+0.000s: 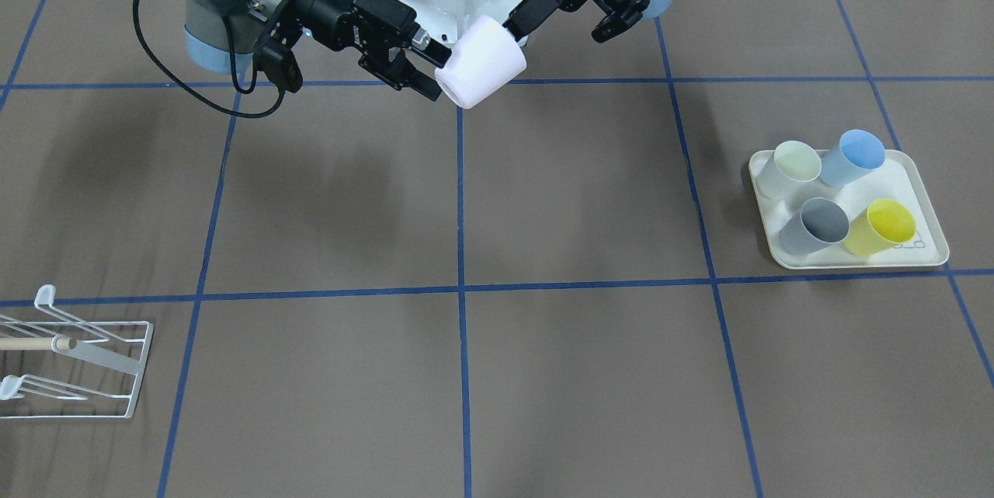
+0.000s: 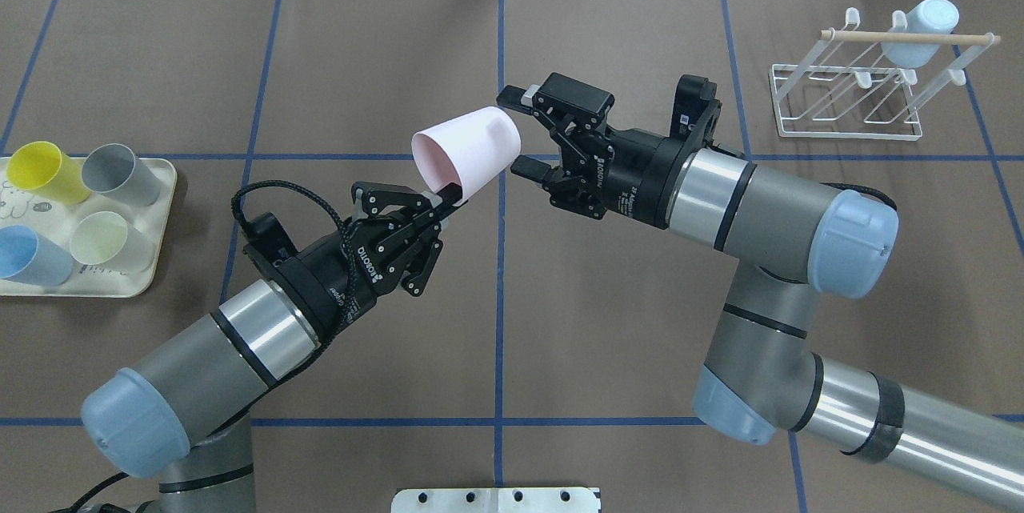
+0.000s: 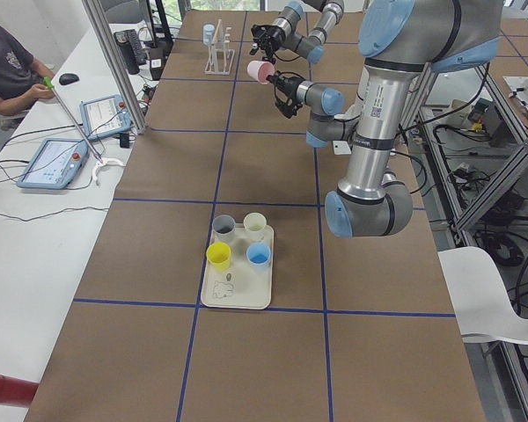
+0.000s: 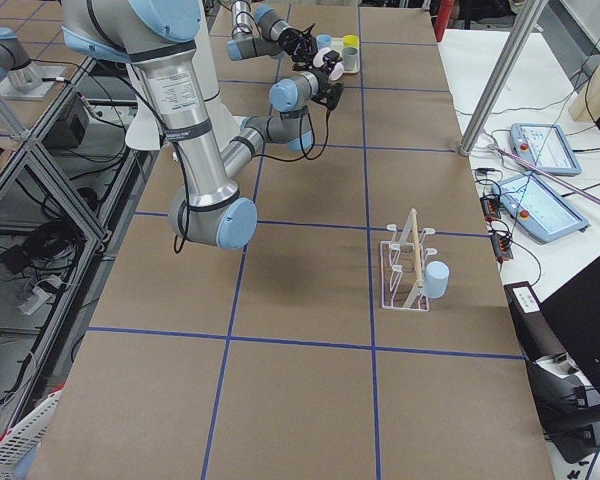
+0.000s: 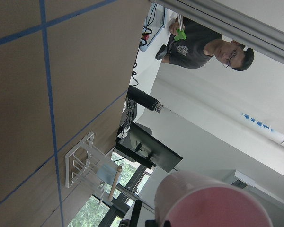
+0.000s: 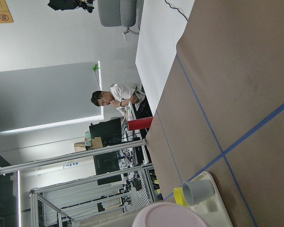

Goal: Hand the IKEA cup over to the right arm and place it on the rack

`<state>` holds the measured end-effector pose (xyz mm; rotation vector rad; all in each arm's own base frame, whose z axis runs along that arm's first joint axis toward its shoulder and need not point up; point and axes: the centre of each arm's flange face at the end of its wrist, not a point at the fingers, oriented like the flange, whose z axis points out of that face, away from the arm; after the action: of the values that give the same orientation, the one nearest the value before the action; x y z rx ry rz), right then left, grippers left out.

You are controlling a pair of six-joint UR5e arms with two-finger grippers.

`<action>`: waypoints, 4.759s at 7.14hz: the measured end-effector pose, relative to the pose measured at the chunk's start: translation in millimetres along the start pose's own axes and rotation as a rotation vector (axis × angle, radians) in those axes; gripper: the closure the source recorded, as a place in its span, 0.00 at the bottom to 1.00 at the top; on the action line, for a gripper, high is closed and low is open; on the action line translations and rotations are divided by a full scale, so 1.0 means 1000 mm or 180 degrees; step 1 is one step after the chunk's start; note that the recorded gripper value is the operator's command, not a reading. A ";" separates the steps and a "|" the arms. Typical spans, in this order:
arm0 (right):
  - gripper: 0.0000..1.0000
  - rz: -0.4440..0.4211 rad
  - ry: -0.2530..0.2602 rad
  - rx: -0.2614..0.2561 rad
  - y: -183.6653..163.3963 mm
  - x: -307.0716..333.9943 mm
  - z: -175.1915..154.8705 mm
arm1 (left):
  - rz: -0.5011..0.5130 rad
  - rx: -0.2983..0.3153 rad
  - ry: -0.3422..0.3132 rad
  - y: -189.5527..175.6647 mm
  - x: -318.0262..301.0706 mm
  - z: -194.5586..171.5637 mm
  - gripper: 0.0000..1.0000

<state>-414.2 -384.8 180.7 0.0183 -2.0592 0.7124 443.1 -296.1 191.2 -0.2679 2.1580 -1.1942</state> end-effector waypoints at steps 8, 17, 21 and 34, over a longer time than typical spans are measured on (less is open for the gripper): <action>0.01 0.0026 -0.0021 0.0011 0.009 0.003 0.013 | 0.0013 -0.0046 -0.0022 0.011 -0.005 0.002 1.00; 1.00 -0.0026 0.0019 0.0066 0.000 0.008 0.016 | 0.0294 -0.0093 0.0037 0.017 0.003 0.002 0.00; 1.00 -0.0457 0.0019 0.0394 -0.059 -0.008 0.011 | 0.0449 -0.0091 0.0038 0.013 0.005 0.001 0.00; 1.00 -0.3021 0.2352 0.2046 -0.307 -0.086 -0.062 | 0.2504 0.0793 -0.2308 -0.188 0.240 -0.030 0.00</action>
<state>-230.9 -631.5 285.2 0.8930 -0.8738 0.5929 216.3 -492.8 249.8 0.2236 1.2586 -0.7217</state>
